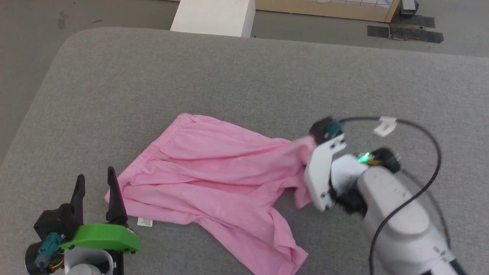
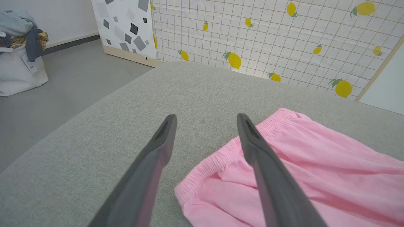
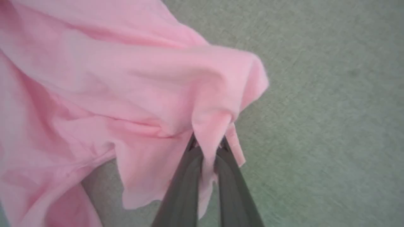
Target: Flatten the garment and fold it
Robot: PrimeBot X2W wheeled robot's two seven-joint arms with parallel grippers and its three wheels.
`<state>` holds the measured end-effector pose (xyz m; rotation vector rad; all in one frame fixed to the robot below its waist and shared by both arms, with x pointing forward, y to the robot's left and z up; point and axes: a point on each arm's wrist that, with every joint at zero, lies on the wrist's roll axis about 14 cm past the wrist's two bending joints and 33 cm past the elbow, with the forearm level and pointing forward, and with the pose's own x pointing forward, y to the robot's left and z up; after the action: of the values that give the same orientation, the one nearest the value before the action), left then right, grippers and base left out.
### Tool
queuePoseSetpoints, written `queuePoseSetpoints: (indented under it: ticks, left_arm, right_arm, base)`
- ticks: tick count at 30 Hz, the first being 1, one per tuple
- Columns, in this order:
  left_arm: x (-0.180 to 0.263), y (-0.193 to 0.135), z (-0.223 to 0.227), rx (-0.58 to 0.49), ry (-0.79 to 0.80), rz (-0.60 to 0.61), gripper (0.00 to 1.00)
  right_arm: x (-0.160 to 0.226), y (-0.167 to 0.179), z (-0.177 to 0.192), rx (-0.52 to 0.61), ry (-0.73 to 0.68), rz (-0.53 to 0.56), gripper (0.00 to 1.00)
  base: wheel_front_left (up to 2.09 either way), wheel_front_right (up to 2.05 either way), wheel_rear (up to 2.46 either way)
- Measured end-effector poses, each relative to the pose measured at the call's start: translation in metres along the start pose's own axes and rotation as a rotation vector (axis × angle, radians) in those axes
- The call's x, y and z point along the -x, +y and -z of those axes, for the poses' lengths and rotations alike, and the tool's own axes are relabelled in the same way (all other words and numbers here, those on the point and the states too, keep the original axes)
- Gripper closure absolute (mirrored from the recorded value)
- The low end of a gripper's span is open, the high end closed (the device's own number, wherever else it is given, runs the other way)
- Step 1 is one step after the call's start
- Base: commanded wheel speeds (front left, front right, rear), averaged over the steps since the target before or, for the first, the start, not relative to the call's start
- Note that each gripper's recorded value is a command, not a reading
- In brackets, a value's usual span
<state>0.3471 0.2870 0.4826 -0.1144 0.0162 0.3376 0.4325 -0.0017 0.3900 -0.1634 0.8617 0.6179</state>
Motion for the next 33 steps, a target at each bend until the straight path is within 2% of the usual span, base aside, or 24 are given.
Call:
queuePoseSetpoints:
  ticks: [7,10,15,16,17,19,21,24,28,33]
  left_arm:
    - [-0.004,-0.008,0.001,0.007,0.002,0.021,0.0]
    - [-0.008,-0.012,0.001,0.01,0.002,0.032,0.0]
    - [-0.012,-0.013,0.005,0.006,0.013,0.039,0.0]
    - [-0.013,-0.012,0.006,0.005,0.018,0.039,0.0]
    - [-0.013,-0.012,0.008,0.004,0.022,0.038,0.0]
    - [-0.012,-0.01,0.009,0.003,0.028,0.034,0.0]
    - [-0.01,-0.009,0.009,0.005,0.029,0.032,0.0]
    - [-0.009,-0.011,0.006,0.011,0.018,0.04,0.0]
    - [-0.007,-0.016,-0.003,0.021,-0.007,0.061,0.0]
    - [-0.001,-0.024,-0.009,0.028,-0.024,0.097,0.0]
  right_arm:
    - [0.025,-0.084,-0.083,0.09,-0.108,0.218,1.0]
    - [0.034,-0.104,-0.118,0.113,-0.163,0.278,1.0]
    - [0.035,-0.111,-0.16,0.127,-0.266,0.304,1.0]
    - [0.031,-0.11,-0.163,0.13,-0.275,0.303,0.89]
    - [0.026,-0.108,-0.161,0.133,-0.261,0.301,0.0]
    - [0.018,-0.105,-0.152,0.13,-0.224,0.291,0.0]
    - [0.019,-0.104,-0.153,0.12,-0.244,0.288,0.0]
    - [0.037,-0.107,-0.174,0.061,-0.385,0.283,0.0]
    - [0.068,-0.1,-0.197,0.051,-0.598,0.281,0.0]
    - [0.102,-0.093,-0.18,0.001,-0.795,0.282,0.0]
  base:
    - [0.0,0.0,0.0]
    - [0.0,0.0,0.0]
    - [0.0,0.0,0.0]
    - [0.0,0.0,0.0]
    - [0.0,0.0,0.0]
    - [0.0,0.0,0.0]
    - [0.0,0.0,0.0]
    - [0.0,0.0,0.0]
    - [0.0,0.0,0.0]
    - [0.0,0.0,0.0]
